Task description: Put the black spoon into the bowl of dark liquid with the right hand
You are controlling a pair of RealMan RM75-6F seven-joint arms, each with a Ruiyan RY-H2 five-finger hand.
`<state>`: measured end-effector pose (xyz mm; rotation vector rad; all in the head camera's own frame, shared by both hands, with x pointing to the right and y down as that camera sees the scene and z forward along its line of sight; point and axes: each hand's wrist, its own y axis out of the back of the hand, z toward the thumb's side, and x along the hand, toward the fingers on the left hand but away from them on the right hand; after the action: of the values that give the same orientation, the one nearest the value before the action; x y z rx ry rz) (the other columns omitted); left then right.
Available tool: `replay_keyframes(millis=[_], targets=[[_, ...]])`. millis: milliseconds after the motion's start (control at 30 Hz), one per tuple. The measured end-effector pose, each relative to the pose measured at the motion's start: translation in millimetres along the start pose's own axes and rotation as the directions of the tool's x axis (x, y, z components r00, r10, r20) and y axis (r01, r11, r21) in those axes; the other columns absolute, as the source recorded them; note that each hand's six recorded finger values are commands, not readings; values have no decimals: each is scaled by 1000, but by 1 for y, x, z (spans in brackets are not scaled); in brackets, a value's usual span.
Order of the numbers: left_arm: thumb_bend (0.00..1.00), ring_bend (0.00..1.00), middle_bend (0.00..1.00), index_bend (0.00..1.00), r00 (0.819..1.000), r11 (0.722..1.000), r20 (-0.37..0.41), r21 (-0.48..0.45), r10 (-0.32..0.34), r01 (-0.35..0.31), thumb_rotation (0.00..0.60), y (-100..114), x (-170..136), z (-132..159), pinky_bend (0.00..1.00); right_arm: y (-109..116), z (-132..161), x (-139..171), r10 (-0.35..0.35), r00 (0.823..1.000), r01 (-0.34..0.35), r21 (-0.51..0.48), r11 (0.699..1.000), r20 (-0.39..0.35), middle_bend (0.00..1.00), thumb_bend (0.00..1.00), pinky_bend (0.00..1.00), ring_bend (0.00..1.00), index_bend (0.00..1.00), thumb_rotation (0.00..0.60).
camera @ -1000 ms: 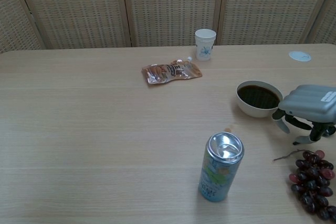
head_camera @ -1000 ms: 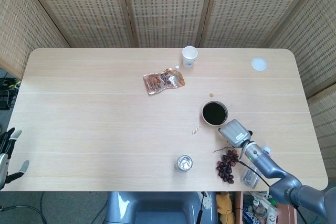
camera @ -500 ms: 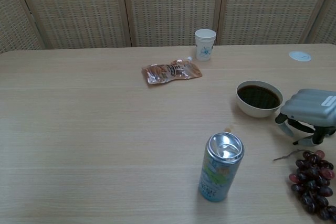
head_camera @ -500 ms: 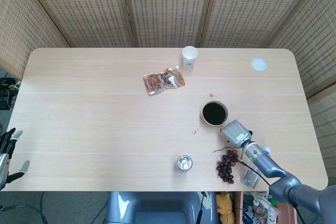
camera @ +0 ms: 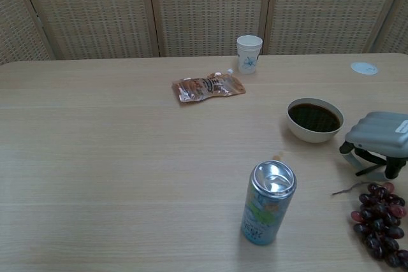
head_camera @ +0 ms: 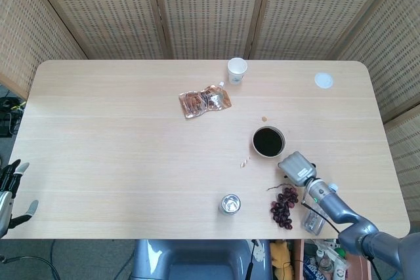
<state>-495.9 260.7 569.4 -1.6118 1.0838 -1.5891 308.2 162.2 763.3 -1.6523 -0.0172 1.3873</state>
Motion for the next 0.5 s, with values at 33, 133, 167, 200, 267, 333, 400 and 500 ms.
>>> replay_keyframes(millis=[33,133,167,200,267,333,400,500], targets=[[358,0,0,0,1000,1000,0,0,0,0,600,0,0,0,0,0,0,0,0,1000,0,-1,1000,0,852,471,1000,884,577,600],[358,0,0,0,1000,1000,0,0,-1,1,600,0,0,0,0,-1,0,-1,1,1000,-1,0,1000,1,852,470,1000,884,577,600],[358,0,0,0,1000,1000,0,0,-1,1,600,0,-1,0,0,-1,0,-1,0,1000,0,0,1000,1,852,470,1000,884,577,600],[358,0,0,0,1000,1000,-1,0,-2,2,600,0,-1,0,0,-1,0,-1,0,1000,0,0,1000,1,852,470,1000,884,577,600],[357,0,0,0,1000,1000,-1,-1,-2,2,600,0,-1,0,0,-1,-1,-2,0,1000,0,1,1000,2,852,471,1000,884,578,600],[358,0,0,0,1000,1000,-1,-1,-2,2,600,1,-1,0,0,-1,-1,-3,1,1000,-1,1,1000,2,852,471,1000,884,582,600],[358,0,0,0,1000,1000,-2,-2,-2,2,600,1,-1,0,0,-1,-1,-3,2,1000,-2,3,1000,3,852,470,1000,884,584,600],[358,0,0,0,1000,1000,-1,-3,-3,3,600,0,-1,0,0,-2,-1,-3,4,1000,-4,3,1000,3,852,470,1000,885,586,600]])
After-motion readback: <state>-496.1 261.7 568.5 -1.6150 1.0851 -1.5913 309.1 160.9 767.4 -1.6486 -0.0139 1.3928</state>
